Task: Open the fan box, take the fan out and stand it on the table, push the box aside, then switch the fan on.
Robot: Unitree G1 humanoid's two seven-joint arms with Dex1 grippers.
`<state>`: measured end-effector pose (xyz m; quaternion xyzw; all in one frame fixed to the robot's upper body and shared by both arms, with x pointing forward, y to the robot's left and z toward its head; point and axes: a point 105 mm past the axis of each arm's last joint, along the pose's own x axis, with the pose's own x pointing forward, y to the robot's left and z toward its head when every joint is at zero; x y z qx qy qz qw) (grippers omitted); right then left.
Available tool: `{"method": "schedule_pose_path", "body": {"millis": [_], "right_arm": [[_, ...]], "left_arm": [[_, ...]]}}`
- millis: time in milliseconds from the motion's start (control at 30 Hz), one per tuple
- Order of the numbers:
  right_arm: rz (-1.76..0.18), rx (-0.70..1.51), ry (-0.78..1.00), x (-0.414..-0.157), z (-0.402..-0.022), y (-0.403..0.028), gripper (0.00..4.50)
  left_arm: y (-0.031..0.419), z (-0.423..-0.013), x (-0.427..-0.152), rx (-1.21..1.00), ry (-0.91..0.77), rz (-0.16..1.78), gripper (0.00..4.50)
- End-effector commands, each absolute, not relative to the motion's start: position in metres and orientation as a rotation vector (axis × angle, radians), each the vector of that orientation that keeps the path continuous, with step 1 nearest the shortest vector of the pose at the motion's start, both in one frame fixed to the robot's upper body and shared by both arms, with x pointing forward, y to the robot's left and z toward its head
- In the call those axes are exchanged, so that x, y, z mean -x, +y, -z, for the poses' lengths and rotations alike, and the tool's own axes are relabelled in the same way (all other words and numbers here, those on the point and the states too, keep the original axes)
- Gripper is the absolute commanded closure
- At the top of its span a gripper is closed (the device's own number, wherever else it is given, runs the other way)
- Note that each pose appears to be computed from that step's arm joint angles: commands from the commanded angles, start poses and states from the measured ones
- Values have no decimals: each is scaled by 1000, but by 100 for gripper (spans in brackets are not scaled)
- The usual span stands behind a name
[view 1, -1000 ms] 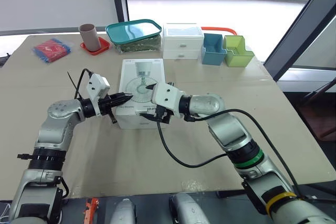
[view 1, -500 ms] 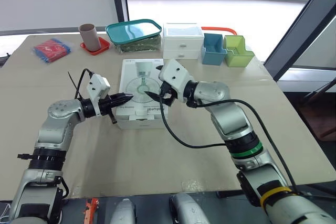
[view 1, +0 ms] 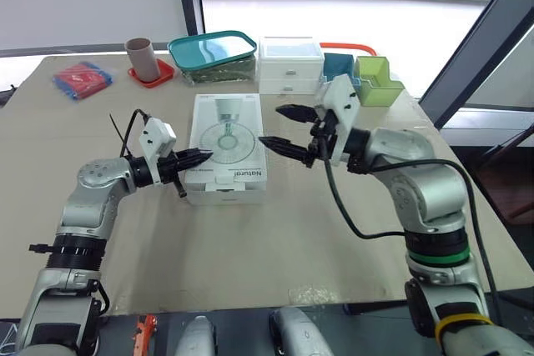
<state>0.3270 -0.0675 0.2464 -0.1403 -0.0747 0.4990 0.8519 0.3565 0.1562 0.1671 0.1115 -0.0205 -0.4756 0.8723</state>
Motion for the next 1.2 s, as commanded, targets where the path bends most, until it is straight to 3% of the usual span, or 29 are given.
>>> {"method": "schedule_pose_path", "body": {"millis": [33,67,167,233,367,533,867,1200], "right_arm": [[-1081,293,-155,-311,-245,-79,259],[-1093,302,-134,-308,-238,-80,259],[-1117,327,-90,-301,-221,-79,392],[-1118,331,-74,-299,-213,-77,445],[-1115,331,-80,-299,-212,-72,445],[-1227,317,-77,-281,-203,-65,445],[-1216,318,-30,-284,-185,-61,30],[-1294,343,16,-276,-166,-55,30]], "left_arm": [[156,-162,-355,-246,-27,998,450],[156,-162,-355,-245,-26,998,450],[156,-162,-355,-246,-25,998,450],[157,-162,-355,-246,-23,997,450],[157,-161,-355,-249,-21,996,450],[158,-161,-355,-253,-19,992,450],[159,-160,-354,-258,-13,992,450],[159,-158,-356,-273,-6,989,450]]}}
